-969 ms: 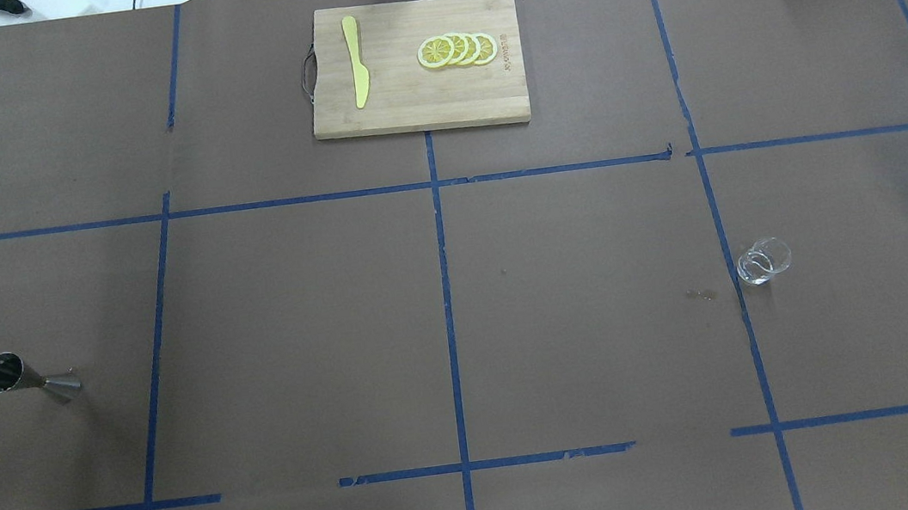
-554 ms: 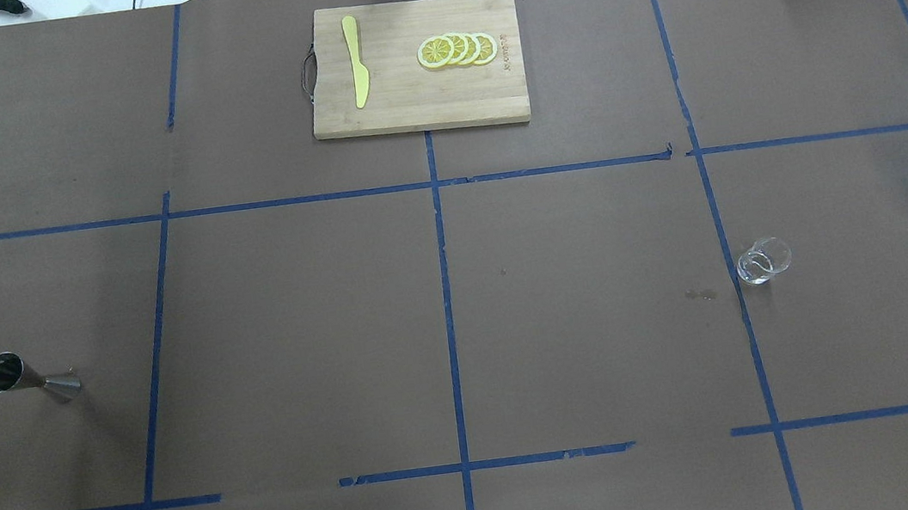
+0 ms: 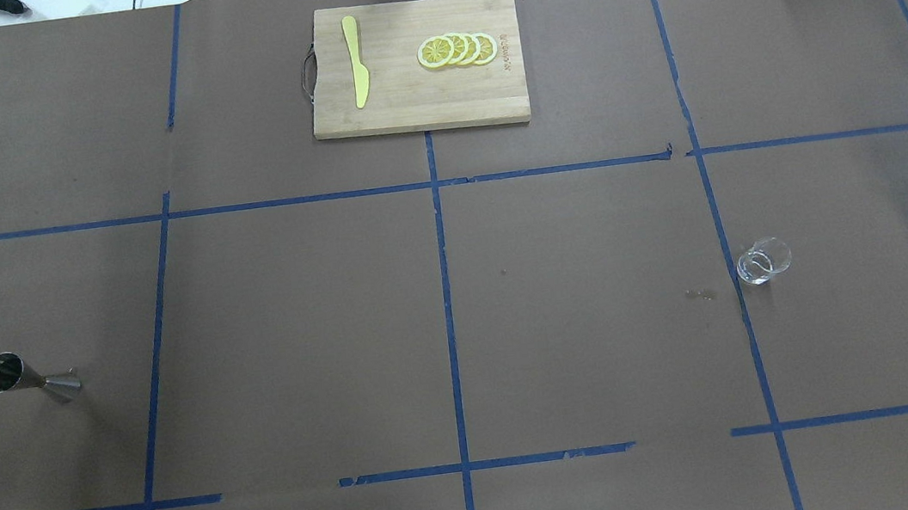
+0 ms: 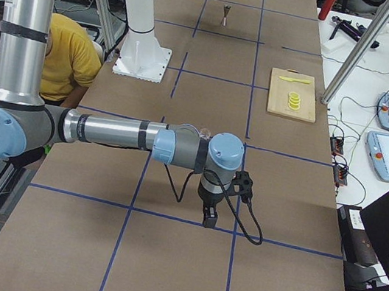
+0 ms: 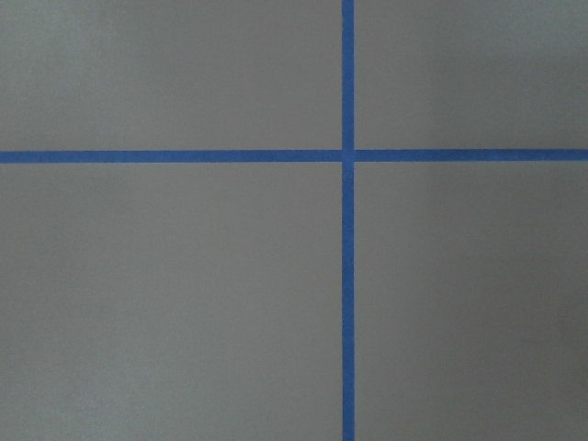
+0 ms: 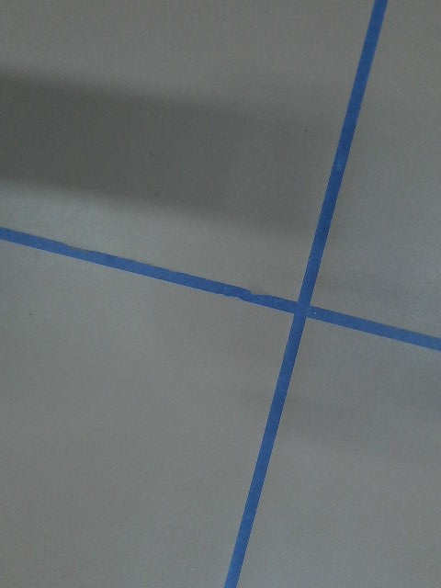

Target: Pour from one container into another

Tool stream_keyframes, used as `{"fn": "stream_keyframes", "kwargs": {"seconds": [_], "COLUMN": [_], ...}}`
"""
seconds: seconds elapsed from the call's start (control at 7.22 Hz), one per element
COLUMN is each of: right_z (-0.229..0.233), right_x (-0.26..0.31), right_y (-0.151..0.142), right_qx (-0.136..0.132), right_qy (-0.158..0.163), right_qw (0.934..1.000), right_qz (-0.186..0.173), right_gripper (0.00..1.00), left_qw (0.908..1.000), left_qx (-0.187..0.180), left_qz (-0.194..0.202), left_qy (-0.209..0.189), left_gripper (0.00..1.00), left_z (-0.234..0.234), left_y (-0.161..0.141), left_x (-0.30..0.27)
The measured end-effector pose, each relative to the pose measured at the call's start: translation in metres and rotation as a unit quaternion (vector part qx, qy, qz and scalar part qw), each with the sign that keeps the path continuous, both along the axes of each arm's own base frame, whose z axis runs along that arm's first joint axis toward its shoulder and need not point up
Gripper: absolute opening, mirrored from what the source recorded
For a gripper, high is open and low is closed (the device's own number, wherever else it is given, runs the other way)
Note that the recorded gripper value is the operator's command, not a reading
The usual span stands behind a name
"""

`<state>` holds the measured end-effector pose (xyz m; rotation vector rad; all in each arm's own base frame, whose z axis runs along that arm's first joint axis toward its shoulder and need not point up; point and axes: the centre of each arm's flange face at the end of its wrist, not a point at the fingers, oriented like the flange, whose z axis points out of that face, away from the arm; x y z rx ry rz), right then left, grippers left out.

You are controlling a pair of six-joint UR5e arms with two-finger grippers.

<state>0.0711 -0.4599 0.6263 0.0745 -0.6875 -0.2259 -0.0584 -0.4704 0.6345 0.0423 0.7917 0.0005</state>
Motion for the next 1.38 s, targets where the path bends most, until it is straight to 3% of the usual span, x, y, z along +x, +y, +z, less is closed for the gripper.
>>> {"fn": "stream_keyframes", "kwargs": {"seconds": [1.11,1.38], "right_z": [0.0039,0.0019], "right_x": [-0.0057,-0.0061], "right_y": [0.0047,0.0039], "right_qx": [-0.012,-0.028], "right_qy": [-0.039,-0.041], "right_qw": [0.9992,0.9985], "right_qz": [0.004,0.023], "right_gripper": [1.00,1.00], "left_qw": [1.0000,1.0000], "left_qx": [0.006,0.007], "left_qz": [-0.001,-0.001], "left_qy": [0.003,0.003], "left_gripper": [1.00,1.00], "left_z": [-0.0063,-0.0064], "left_y": [-0.0014,-0.0014], "left_x": [0.0004,0.0004]}}
